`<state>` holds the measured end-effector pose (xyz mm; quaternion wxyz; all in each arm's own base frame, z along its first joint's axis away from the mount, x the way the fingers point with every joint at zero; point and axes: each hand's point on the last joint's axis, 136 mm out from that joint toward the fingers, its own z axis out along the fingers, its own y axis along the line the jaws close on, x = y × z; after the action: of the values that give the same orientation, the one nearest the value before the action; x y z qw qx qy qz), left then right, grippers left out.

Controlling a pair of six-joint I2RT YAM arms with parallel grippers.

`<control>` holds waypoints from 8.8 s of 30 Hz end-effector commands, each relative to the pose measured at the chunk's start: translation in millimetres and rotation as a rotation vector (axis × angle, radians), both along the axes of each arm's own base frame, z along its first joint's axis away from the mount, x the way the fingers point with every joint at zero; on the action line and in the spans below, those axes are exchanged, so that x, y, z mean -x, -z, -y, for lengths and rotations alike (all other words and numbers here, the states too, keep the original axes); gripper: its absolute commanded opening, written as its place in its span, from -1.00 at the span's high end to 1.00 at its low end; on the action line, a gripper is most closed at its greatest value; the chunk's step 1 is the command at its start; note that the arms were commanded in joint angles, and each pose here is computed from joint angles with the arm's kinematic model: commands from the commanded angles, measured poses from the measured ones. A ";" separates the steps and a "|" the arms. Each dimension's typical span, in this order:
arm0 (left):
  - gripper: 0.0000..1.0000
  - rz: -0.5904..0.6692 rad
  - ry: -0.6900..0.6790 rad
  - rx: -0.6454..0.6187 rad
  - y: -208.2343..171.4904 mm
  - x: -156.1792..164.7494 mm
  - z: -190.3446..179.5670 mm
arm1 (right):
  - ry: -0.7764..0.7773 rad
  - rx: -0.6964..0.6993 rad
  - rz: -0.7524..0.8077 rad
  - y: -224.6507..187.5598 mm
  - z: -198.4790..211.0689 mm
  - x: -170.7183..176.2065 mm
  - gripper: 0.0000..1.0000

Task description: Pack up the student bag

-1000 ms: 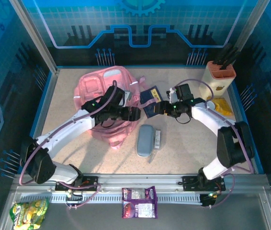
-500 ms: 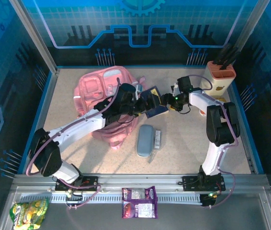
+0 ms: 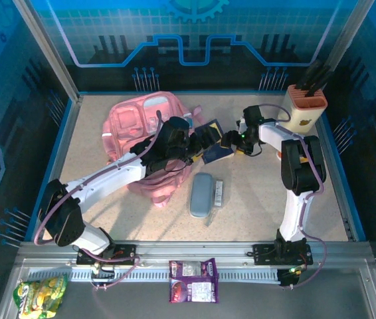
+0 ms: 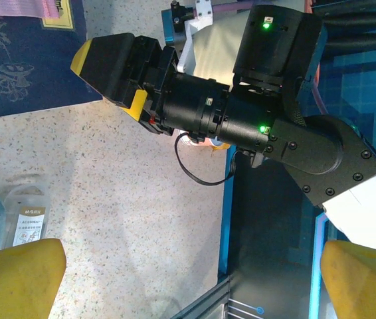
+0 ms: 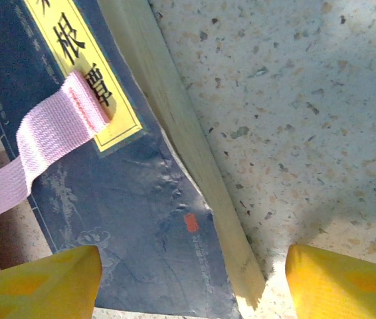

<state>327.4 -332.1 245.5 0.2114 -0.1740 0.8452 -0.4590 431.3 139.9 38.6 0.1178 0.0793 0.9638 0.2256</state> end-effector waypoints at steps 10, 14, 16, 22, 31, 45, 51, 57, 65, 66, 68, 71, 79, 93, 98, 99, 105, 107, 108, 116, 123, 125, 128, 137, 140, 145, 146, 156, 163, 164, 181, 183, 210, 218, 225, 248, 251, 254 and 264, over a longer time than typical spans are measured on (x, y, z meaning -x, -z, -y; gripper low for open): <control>-0.99 0.027 -0.008 0.018 -22.2 6.7 -4.6 | -0.046 -0.086 0.017 -7.8 -20.3 2.8 -0.25; -0.99 0.020 -0.003 0.022 -20.7 7.1 -3.3 | -0.077 -0.190 0.012 -19.8 -42.4 16.4 -0.09; -0.98 0.022 -0.004 0.024 -22.9 6.7 -3.4 | -0.095 -0.206 -0.022 -19.7 -49.1 26.3 -0.09; -0.99 0.009 -0.027 0.021 -19.7 3.1 -4.2 | -0.036 -0.104 0.002 -16.2 -27.6 18.8 -0.04; -0.99 -0.035 -0.013 0.014 -19.3 0.0 4.7 | -0.015 -0.021 0.004 7.7 -20.6 -0.5 0.10; -0.99 -0.029 -0.020 0.004 -20.8 -0.5 1.9 | -0.083 -0.102 -0.023 14.2 -67.0 7.5 0.15; -0.99 -0.014 -0.028 -0.006 -22.7 -0.7 -0.1 | -0.088 -0.159 0.028 -2.7 -76.5 2.5 0.17; -0.99 -0.012 -0.032 -0.011 -22.9 -1.1 -0.7 | -0.080 -0.224 0.042 -20.1 -82.9 2.5 0.22; -0.98 -0.010 -0.021 -0.006 -27.0 -2.8 3.3 | -0.048 -0.225 0.007 -16.2 -82.1 2.6 0.24; -0.98 -0.016 -0.023 -0.012 -24.8 -2.9 2.9 | -0.030 -0.188 0.000 -11.4 -75.9 2.9 0.21; -0.99 -0.016 -0.025 -0.014 -25.0 -2.9 2.4 | 0.012 -0.158 -0.004 -1.5 -66.6 1.7 0.18; -0.98 -0.017 -0.019 -0.018 -22.6 -1.9 2.2 | 0.019 -0.123 -0.038 11.8 -67.2 2.4 0.08; -0.98 -0.017 -0.052 -0.080 -6.0 -6.3 -13.7 | -0.035 -0.194 -0.020 11.3 -95.2 -5.1 0.19; -0.98 -0.052 -0.055 -0.097 8.5 -8.7 -15.6 | -0.059 -0.284 0.036 -16.4 -113.4 -17.2 0.54; -0.99 -0.050 -0.052 -0.109 12.1 -8.6 -16.9 | -0.034 -0.292 0.046 -22.6 -102.4 -15.2 0.65; -0.99 -0.045 -0.047 -0.114 12.4 -8.5 -16.8 | -0.031 -0.297 0.051 -25.1 -101.1 -14.7 0.66; -0.98 0.047 0.055 -0.100 11.7 -6.9 -6.2 | -0.034 -0.296 0.048 -29.5 -95.6 -9.9 0.87; -0.99 0.069 0.065 -0.091 13.9 -6.8 -6.9 | -0.003 -0.309 0.057 -30.9 -86.6 -11.0 0.91; -0.99 0.079 0.067 -0.090 14.1 -6.7 -7.5 | 0.008 -0.320 0.062 -32.8 -83.0 -11.7 0.93; -0.99 0.073 0.053 -0.206 38.3 -8.9 -30.1 | 0.021 -0.321 0.141 -70.9 -43.5 2.6 1.00; -0.98 0.055 0.056 -0.179 50.2 -19.5 -42.0 | 0.057 -0.376 0.200 -119.7 -12.3 17.9 1.00; -0.99 0.037 0.043 -0.141 52.0 -24.9 -48.5 | 0.044 -0.400 0.222 -136.4 -11.1 24.8 1.00; -0.99 0.036 0.035 -0.050 48.5 -33.2 -55.3 | 0.001 -0.454 0.247 -161.1 -15.9 36.2 1.00; -0.98 0.082 0.080 0.092 31.6 -55.1 -64.4 | -0.150 -0.662 0.271 -213.3 -47.3 70.7 1.00; -0.84 0.092 0.093 0.125 27.7 -59.8 -65.3 | -0.184 -0.708 0.265 -219.3 -57.9 78.1 1.00; -0.57 0.131 0.123 0.184 10.0 -62.7 -59.9 | -0.210 -0.758 0.242 -214.7 -67.7 81.5 1.00; -0.52 0.129 0.128 0.189 8.5 -62.6 -58.6 | -0.212 -0.759 0.241 -213.5 -68.3 81.5 1.00; 0.52 0.118 0.136 0.228 0.9 -61.8 -55.2 | -0.218 -0.750 0.231 -202.7 -69.4 76.6 0.99; 1.00 0.142 0.115 0.237 -18.5 -63.1 -58.3 | -0.169 -0.670 0.214 -191.7 -59.1 77.4 0.15; 1.00 0.150 0.110 0.247 -24.1 -63.7 -58.9 | -0.151 -0.641 0.219 -189.0 -55.1 77.3 0.00; 1.00 0.231 0.084 0.344 -73.9 -65.3 -41.8 | -0.160 -1.009 0.254 -230.3 -76.6 75.1 -0.49; 1.00 0.215 0.064 0.285 -63.1 -65.0 -47.0 | -0.147 -1.044 0.257 -228.8 -71.5 75.4 -0.32; -0.16 0.255 0.045 -0.128 -6.6 -38.5 -85.9 | -0.095 -0.518 0.380 -212.3 -37.2 83.9 1.00; -0.47 0.388 0.144 -0.665 26.4 -20.4 -146.6 | -0.136 -0.253 0.408 -180.7 -21.3 100.4 1.00; -0.63 0.445 0.310 -0.854 58.0 -25.0 -149.9 | -0.201 -0.261 0.364 -169.7 -43.4 120.0 1.00; -0.73 0.314 0.551 -1.109 137.5 -26.4 -151.5 | -0.167 -0.342 0.287 -154.9 -44.8 120.3 1.00; -0.75 0.298 0.560 -1.060 138.4 -14.2 -149.1 | -0.166 -0.358 0.280 -154.3 -45.5 119.2 1.00; -0.75 0.285 0.575 -0.992 132.9 -1.8 -139.1 | -0.161 -0.364 0.269 -151.9 -46.1 118.4 1.00; -0.42 0.194 0.637 -0.781 142.5 45.0 -114.5 | -0.147 -0.371 0.268 -150.5 -40.0 119.2 1.00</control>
<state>306.1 -215.6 118.2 0.2379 0.2401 0.9315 -0.1346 309.9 180.1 182.5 0.2032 0.0006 0.8944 0.3985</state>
